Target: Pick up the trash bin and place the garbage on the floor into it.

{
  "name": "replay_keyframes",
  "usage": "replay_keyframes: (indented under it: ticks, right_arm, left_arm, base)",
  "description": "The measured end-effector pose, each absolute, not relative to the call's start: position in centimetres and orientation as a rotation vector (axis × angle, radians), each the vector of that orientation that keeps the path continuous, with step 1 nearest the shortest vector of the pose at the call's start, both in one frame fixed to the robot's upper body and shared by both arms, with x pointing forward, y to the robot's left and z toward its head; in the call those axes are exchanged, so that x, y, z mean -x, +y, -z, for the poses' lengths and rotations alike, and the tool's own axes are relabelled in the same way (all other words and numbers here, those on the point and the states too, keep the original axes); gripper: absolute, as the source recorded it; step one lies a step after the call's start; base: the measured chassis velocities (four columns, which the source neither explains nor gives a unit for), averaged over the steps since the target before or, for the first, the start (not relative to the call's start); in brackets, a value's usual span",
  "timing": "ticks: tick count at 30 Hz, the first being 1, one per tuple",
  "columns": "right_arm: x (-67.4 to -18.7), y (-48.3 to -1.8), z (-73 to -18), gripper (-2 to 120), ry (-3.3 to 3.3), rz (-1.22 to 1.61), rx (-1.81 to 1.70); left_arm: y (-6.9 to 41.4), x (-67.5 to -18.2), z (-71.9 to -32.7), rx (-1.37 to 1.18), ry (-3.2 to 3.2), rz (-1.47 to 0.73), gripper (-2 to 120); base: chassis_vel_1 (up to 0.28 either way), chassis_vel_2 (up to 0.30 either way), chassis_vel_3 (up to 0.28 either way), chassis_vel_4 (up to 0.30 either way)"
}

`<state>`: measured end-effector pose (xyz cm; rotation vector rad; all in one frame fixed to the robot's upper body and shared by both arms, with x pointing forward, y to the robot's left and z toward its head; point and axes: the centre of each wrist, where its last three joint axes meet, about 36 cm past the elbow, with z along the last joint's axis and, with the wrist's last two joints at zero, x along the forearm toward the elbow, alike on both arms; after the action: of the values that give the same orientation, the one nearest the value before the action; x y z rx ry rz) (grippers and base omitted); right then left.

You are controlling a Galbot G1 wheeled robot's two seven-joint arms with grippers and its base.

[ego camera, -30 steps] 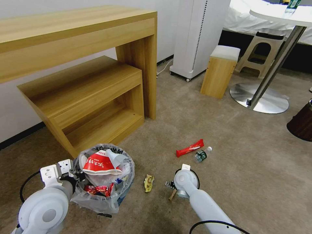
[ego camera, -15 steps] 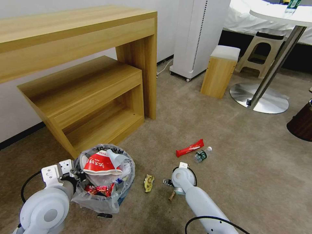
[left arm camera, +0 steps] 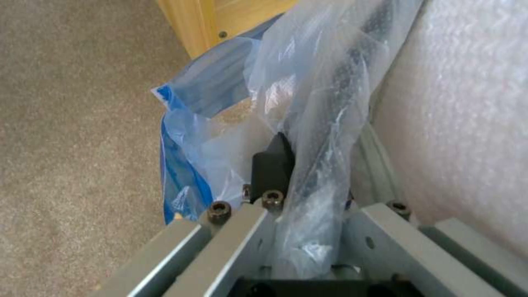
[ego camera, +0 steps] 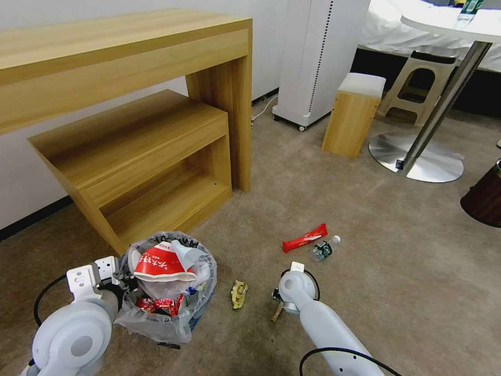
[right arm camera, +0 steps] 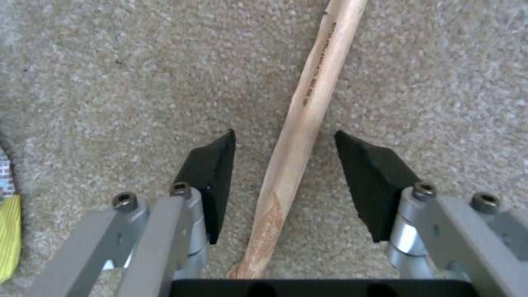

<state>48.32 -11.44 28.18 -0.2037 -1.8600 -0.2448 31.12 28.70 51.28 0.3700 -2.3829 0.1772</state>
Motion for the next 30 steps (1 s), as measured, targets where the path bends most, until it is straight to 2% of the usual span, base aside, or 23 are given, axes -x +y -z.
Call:
replay_keyframes:
  ticks: [4, 6, 18, 22, 24, 25, 27, 30]
  right_arm:
    - [-48.3, -11.5, -28.0, 45, -1.863, 0.235, 0.206]
    - [-48.4, -11.5, -27.7, 38, -1.863, 0.229, 0.209]
    - [-48.7, -11.3, -27.2, 37, -1.871, 0.218, 0.213]
    - [-48.8, -11.4, -27.1, 32, -1.876, 0.217, 0.215]
    - [-48.7, -11.7, -26.9, 23, -1.879, 0.213, 0.219]
    - [-48.7, -11.7, -26.9, 23, -1.879, 0.213, 0.219]
    - [-48.5, -11.9, -26.8, 15, -1.882, 0.210, 0.222]
    - [-48.4, -12.0, -26.8, 13, -1.886, 0.209, 0.222]
  left_arm:
    - [28.7, -31.1, -51.2, -0.370, -2.382, -0.176, 0]
    - [28.7, -31.1, -51.2, -0.369, -2.382, -0.177, 0]
    - [28.7, -31.1, -51.2, -0.369, -2.383, -0.178, 0]
    - [28.7, -31.1, -51.3, -0.368, -2.384, -0.178, 0]
    - [28.7, -31.2, -51.2, -0.369, -2.383, -0.177, 0]
    - [28.7, -31.2, -51.2, -0.369, -2.383, -0.177, 0]
    - [28.6, -31.2, -51.1, -0.366, -2.383, -0.178, 0]
    - [28.6, -31.2, -51.1, -0.365, -2.383, -0.178, 0]
  base:
    - [0.000, 0.000, 0.000, 0.000]
    - [0.000, 0.000, 0.000, 0.000]
    - [0.000, 0.000, 0.000, 0.000]
    - [0.000, 0.000, 0.000, 0.000]
    - [0.000, 0.000, 0.000, 0.000]
    - [0.000, 0.000, 0.000, 0.000]
    - [0.000, 0.000, 0.000, 0.000]
    - [0.000, 0.000, 0.000, 0.000]
